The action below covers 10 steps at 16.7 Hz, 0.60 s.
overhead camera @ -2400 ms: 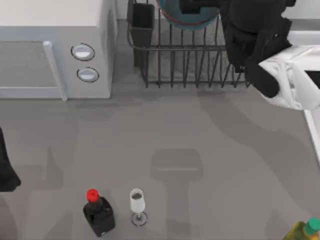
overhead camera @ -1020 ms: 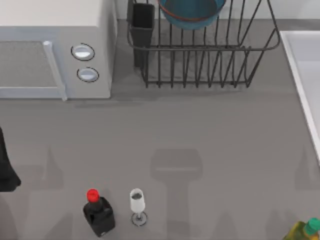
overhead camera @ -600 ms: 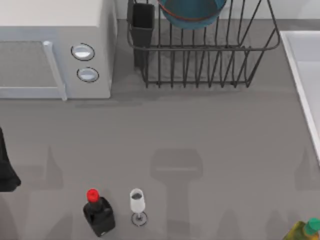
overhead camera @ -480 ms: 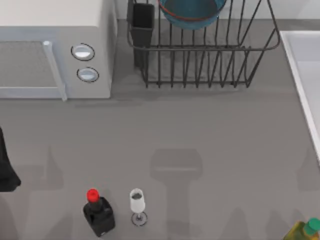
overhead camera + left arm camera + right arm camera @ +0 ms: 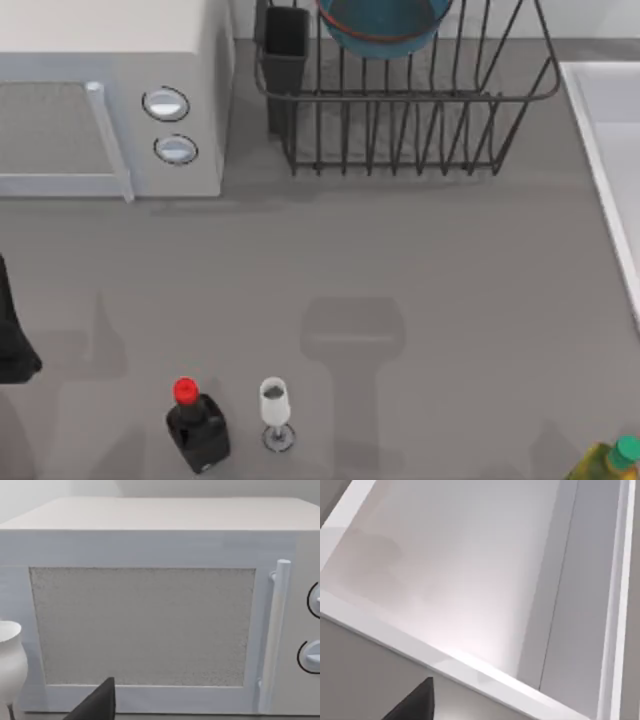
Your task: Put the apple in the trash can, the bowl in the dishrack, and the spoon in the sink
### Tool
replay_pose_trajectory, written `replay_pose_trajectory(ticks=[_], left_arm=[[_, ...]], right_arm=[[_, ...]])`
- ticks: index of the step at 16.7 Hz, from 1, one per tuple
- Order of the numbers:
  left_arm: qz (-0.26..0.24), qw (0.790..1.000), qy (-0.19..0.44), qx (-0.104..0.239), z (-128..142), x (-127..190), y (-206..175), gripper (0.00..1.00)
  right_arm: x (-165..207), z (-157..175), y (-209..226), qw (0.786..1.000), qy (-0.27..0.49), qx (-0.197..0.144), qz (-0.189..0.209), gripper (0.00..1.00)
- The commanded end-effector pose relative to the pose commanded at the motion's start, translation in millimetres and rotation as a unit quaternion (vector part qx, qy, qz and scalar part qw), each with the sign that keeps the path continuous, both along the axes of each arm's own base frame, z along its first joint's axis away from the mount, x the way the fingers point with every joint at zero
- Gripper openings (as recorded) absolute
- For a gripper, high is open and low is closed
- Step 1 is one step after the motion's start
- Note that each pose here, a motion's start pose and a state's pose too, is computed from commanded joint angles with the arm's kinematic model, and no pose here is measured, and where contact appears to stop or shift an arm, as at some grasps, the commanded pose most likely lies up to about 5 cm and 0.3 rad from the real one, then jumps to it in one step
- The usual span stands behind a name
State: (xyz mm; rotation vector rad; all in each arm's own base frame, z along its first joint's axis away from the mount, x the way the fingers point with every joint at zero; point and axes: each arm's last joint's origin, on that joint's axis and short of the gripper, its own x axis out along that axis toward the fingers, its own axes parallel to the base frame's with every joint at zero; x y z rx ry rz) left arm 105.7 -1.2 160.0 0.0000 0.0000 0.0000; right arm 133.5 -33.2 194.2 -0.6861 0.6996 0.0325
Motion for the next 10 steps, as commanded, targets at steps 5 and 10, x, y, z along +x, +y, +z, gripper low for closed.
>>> replay_pose_trajectory(ticks=[5, 10], left_arm=[[0.000, 1.000, 0.000, 0.000, 0, 0, 0, 1.00], [0.000, 1.000, 0.000, 0.000, 0, 0, 0, 1.00]], right_arm=[[25, 3, -31, 0.953, 0.252, -0.106, 0.131, 1.00], [47, 1, -65, 0.871, 0.396, -0.106, 0.272, 1.00]])
